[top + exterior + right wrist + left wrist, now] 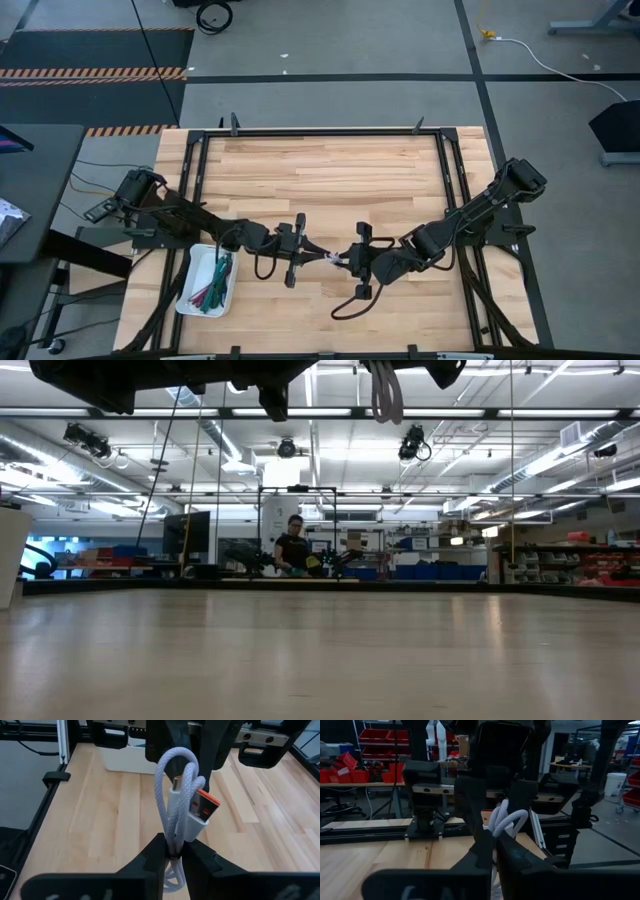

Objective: Pick and place USB-C Cables
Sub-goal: Put the white charger cable into the white bin, then move the white bin to the center of the table

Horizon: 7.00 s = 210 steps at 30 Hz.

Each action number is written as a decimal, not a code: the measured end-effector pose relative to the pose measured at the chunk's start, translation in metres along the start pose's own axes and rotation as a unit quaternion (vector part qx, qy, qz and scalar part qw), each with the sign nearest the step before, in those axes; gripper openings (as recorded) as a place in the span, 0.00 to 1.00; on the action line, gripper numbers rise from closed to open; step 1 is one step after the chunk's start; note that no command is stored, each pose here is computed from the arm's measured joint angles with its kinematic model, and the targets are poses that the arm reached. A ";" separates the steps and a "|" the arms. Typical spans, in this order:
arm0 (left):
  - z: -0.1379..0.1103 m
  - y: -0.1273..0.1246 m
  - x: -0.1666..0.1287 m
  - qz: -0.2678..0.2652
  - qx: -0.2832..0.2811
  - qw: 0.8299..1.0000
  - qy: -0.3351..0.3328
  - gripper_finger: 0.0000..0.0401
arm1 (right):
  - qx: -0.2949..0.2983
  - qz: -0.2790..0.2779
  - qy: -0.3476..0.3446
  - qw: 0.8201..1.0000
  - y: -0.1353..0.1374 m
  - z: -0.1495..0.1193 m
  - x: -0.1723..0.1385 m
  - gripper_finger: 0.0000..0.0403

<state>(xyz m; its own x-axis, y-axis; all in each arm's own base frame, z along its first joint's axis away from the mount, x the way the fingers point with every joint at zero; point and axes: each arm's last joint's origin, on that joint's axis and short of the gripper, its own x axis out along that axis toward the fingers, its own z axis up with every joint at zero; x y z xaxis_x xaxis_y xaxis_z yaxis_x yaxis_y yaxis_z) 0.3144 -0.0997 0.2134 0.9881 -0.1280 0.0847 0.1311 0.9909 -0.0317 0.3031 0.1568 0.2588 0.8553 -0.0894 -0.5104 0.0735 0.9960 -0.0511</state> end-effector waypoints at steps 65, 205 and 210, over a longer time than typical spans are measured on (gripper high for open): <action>0.053 -0.066 -0.175 0.364 -0.370 0.612 0.596 0.09 | -0.078 -0.089 0.129 0.985 -0.076 -0.008 0.027 0.59; -0.014 0.094 -0.106 0.305 -0.426 0.659 0.539 0.03 | -0.054 0.006 0.041 0.998 -0.016 -0.003 0.008 0.58; -0.014 0.094 -0.105 0.303 -0.439 0.656 0.534 0.03 | -0.107 0.067 -0.036 0.991 -0.013 0.015 0.010 0.58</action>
<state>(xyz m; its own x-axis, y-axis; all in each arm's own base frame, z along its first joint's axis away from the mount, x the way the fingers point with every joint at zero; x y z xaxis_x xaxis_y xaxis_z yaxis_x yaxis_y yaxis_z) 0.2245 0.0064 0.1876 0.3115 -0.1434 -0.9394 -0.7788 0.5279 -0.3388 0.3185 0.1427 0.2669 0.8851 0.0523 -0.4624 -0.1470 0.9742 -0.1713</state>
